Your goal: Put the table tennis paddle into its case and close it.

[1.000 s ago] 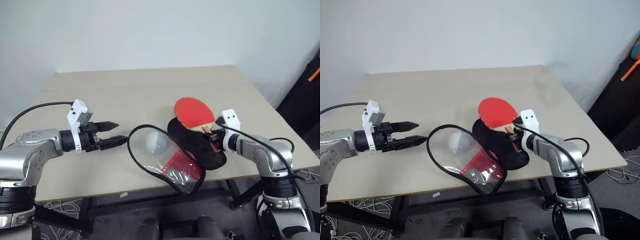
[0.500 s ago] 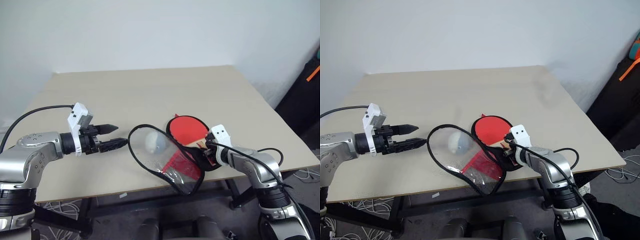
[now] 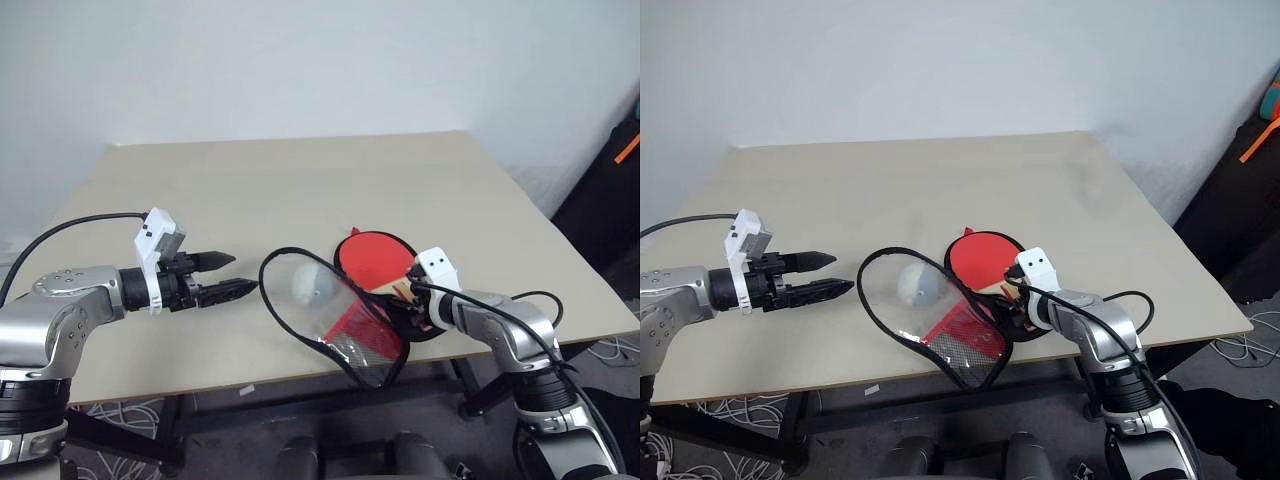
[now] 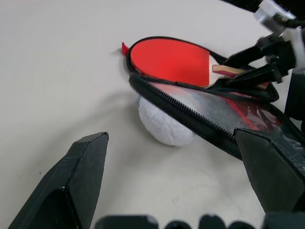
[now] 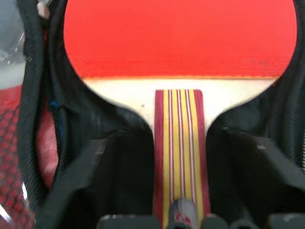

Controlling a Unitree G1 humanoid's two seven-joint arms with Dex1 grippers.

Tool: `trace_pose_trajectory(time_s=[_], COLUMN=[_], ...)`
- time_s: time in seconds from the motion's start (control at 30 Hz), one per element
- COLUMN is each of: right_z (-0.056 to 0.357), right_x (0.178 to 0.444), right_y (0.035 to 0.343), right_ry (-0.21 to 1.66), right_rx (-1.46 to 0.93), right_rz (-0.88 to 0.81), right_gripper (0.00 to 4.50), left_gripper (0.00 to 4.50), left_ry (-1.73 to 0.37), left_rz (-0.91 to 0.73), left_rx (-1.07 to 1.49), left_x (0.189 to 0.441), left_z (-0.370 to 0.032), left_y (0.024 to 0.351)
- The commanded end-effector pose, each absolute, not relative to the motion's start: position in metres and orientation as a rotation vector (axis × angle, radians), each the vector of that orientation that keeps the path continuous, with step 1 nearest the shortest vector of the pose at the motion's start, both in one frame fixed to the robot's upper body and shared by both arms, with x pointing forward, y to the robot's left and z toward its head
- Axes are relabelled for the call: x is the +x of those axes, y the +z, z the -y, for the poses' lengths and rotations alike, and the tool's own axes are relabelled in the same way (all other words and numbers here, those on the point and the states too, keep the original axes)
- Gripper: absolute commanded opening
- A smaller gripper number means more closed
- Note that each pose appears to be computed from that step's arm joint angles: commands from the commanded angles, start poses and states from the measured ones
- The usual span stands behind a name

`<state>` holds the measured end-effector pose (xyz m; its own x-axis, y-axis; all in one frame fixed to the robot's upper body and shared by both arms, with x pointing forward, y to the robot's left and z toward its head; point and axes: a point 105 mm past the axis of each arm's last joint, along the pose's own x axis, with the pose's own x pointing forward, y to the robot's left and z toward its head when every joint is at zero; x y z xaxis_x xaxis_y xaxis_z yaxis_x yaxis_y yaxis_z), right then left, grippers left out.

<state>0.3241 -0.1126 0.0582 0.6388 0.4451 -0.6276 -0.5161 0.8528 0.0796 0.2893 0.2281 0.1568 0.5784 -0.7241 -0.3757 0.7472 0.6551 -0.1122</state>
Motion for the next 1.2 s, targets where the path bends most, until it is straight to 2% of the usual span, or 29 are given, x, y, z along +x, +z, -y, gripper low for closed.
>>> trace_pose_trajectory(time_s=[0.03, 0.2, 0.37, 0.6, 0.8, 0.9, 1.03, 1.1, 1.2], right_z=[0.111, 0.131, 0.145, 0.152, 0.165, 0.172, 0.177, 0.181, 0.182], right_x=[0.323, 0.323, 0.334, 0.346, 0.349, 0.353, 0.358, 0.356, 0.35], right_y=[0.114, 0.173, 0.21, 0.219, 0.217, 0.219, 0.224, 0.232, 0.234], right_ry=[0.668, 0.739, 0.718, 0.677, 0.655, 0.632, 0.614, 0.616, 0.634], right_rx=[-0.113, -0.143, -0.169, -0.175, -0.194, -0.202, -0.215, -0.245, -0.267], right_rz=[-0.544, -0.426, -0.332, -0.293, -0.297, -0.295, -0.279, -0.251, -0.247], right_gripper=[4.48, 4.48, 4.48, 4.48, 4.48, 4.48, 4.48, 4.48, 4.48], left_gripper=[4.5, 4.5, 4.5, 4.5, 4.5, 4.5, 4.5, 4.5, 4.5], left_ry=[-0.837, -0.826, -0.857, -0.969, -1.101, -1.119, -1.115, -1.089, -1.118], left_rz=[-0.388, -0.454, -0.461, -0.371, -0.248, -0.197, -0.195, -0.244, -0.345], left_rx=[0.088, 0.074, 0.032, 0.007, 0.005, -0.002, -0.01, 0.003, -0.026], left_x=[0.289, 0.286, 0.292, 0.31, 0.32, 0.337, 0.348, 0.349, 0.328], left_z=[-0.238, -0.247, -0.219, -0.159, -0.103, -0.068, -0.042, -0.035, -0.035], left_y=[0.167, 0.148, 0.125, 0.13, 0.158, 0.165, 0.161, 0.146, 0.121])
